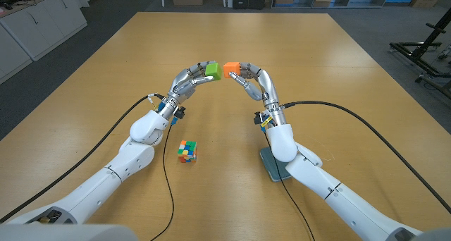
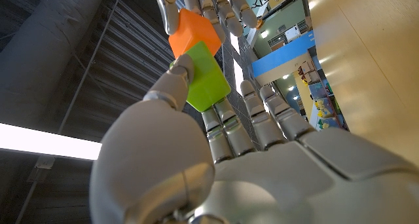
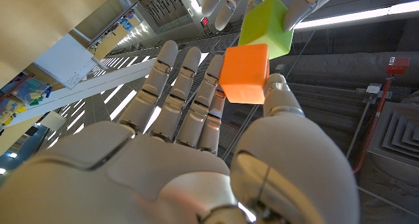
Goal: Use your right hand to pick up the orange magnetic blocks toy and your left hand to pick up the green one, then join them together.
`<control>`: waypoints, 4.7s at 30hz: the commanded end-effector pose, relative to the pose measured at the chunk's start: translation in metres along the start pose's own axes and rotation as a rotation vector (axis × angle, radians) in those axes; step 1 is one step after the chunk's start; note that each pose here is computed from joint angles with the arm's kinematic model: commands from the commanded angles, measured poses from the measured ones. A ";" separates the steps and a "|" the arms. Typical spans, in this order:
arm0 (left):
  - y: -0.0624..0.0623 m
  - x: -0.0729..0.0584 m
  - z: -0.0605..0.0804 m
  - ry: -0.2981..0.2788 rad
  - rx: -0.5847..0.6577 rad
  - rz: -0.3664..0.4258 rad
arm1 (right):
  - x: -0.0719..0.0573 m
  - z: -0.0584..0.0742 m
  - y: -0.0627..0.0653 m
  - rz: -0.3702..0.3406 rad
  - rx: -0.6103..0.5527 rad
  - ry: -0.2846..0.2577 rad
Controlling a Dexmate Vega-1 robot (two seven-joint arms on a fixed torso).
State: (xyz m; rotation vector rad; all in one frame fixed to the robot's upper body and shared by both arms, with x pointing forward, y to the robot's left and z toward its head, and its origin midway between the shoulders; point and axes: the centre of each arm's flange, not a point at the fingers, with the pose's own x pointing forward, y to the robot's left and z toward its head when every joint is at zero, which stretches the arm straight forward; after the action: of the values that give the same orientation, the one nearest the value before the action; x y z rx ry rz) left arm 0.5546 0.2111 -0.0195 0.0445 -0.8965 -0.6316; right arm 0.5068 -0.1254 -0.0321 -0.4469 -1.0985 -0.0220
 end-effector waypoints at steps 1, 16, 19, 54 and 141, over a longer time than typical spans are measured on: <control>-0.006 0.009 -0.004 0.014 -0.027 -0.031 | -0.004 0.005 0.001 0.006 0.002 -0.021; -0.011 0.015 -0.010 0.037 -0.034 -0.067 | -0.008 0.011 0.001 0.009 0.011 -0.043; -0.012 0.016 -0.010 0.033 -0.037 -0.073 | -0.008 0.012 0.001 0.009 0.011 -0.042; -0.012 0.007 -0.011 0.026 -0.037 -0.177 | -0.006 0.009 0.006 0.046 0.029 -0.005; 0.058 -0.049 0.006 0.118 0.329 0.321 | -0.023 -0.074 -0.068 -0.020 0.143 0.245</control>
State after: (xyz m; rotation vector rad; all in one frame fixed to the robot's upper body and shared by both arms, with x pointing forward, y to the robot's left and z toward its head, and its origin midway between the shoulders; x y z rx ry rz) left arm 0.5465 0.2813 -0.0370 0.2219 -0.8842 -0.2171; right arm 0.5265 -0.1993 -0.0573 -0.3379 -0.8816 -0.0283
